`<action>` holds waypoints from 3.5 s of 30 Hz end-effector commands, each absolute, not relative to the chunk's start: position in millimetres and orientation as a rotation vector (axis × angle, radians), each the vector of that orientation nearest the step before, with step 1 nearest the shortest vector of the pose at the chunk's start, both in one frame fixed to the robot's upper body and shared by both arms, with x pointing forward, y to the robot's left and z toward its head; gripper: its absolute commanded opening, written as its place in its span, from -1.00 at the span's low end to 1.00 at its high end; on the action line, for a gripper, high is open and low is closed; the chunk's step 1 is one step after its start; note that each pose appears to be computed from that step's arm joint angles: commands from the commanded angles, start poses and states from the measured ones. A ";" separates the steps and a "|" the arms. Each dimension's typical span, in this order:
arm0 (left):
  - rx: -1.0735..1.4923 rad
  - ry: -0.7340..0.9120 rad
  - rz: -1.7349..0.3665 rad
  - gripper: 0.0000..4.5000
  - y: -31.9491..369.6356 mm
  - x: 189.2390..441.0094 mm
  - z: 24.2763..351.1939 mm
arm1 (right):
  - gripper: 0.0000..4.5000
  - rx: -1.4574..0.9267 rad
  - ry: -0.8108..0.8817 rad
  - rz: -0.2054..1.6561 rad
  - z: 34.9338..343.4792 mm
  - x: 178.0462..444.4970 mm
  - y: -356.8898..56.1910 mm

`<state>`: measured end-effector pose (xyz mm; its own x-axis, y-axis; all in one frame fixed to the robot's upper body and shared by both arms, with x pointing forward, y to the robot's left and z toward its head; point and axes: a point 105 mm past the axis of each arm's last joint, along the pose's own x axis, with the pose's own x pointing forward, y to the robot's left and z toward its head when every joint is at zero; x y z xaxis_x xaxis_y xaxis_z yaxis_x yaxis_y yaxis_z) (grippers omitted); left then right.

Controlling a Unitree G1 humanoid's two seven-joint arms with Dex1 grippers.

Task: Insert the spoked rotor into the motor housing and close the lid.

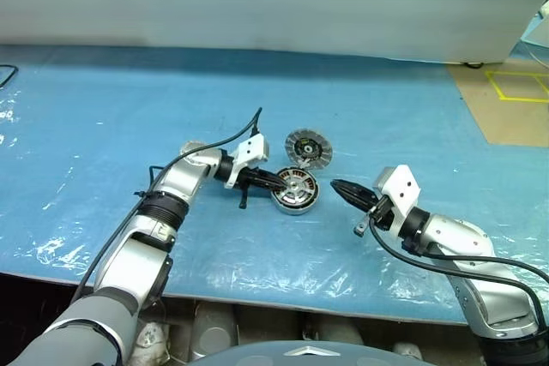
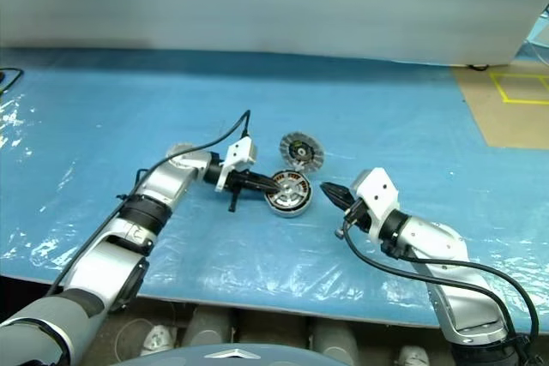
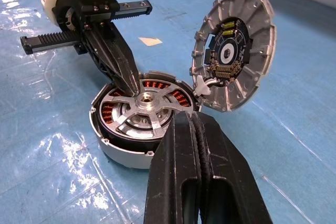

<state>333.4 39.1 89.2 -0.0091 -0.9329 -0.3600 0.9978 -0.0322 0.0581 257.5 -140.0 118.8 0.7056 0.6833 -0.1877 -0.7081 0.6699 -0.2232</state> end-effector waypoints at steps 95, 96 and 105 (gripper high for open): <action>0.235 0.290 -1.441 -0.99 7.3 327.1 83.3 | -1.00 -0.346 0.095 0.800 105.3 263.4 -131.3; 0.282 0.348 -1.439 -0.99 12.1 325.2 73.4 | -1.00 -0.347 0.095 0.799 105.3 263.6 -131.5; 0.137 0.119 -1.448 -0.99 -6.6 330.5 114.5 | -1.00 -0.343 0.095 0.798 103.6 263.9 -129.1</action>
<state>330.7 -4.9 99.8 0.1259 -0.9650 -0.2301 0.9911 0.1323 -0.0126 263.9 -133.4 94.5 0.6973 0.6718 -0.2499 -0.7168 0.6539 -0.2421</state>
